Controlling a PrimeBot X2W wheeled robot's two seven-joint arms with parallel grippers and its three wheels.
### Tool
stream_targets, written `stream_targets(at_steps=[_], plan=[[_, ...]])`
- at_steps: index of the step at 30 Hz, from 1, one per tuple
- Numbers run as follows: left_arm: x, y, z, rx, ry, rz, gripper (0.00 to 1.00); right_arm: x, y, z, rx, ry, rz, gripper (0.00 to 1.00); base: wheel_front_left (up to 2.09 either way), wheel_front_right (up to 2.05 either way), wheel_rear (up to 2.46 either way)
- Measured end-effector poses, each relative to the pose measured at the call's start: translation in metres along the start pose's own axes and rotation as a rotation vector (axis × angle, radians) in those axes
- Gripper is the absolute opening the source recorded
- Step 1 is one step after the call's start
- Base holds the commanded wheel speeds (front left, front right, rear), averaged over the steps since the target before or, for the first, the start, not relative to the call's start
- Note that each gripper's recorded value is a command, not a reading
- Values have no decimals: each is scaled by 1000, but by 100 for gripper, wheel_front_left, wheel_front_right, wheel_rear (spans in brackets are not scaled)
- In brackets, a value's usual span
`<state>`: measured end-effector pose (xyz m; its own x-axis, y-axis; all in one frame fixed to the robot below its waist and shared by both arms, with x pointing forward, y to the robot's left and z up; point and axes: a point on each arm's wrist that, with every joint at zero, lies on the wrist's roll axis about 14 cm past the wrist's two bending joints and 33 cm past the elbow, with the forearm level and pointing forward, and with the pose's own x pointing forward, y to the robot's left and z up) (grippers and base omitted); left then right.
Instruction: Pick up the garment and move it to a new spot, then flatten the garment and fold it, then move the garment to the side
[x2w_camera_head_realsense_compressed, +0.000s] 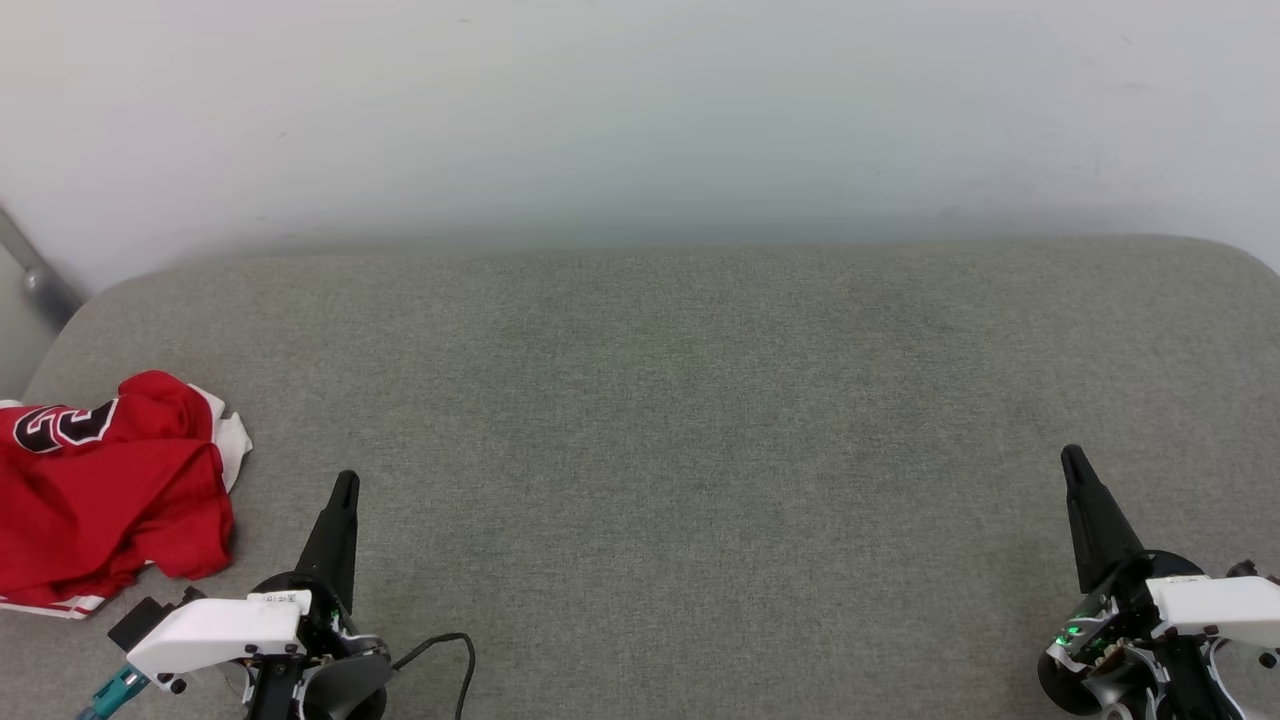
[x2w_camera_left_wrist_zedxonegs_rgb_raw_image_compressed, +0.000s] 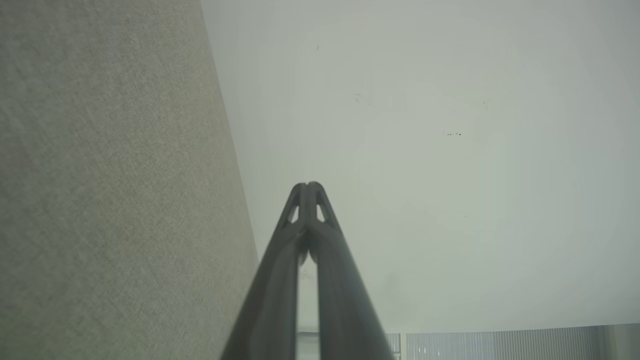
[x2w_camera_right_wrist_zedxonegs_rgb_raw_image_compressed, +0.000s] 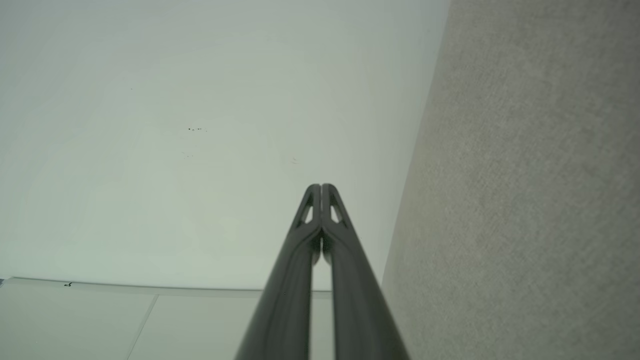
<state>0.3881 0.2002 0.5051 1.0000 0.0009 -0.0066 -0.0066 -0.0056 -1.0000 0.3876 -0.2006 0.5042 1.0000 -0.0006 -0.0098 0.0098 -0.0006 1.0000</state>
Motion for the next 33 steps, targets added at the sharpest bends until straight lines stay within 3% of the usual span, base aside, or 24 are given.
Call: stream_targets(at_steps=[18, 19, 23, 33], plan=[[0, 1, 0, 0, 0, 2, 0, 0, -1, 0, 0, 0, -2, 0, 0, 0, 0], [-1, 4, 0, -1, 1, 12, 100, -1, -4, 0, 1, -1, -12, 100, 0, 0, 0], [-9, 20, -3, -4, 3, 60, 100, -10, -20, 0, 3, -6, -59, 100, 0, 0, 0], [-6, 13, -16, 25, 18, 37, 100, -8, -12, -5, -29, -11, -35, 100, 0, 0, 0]])
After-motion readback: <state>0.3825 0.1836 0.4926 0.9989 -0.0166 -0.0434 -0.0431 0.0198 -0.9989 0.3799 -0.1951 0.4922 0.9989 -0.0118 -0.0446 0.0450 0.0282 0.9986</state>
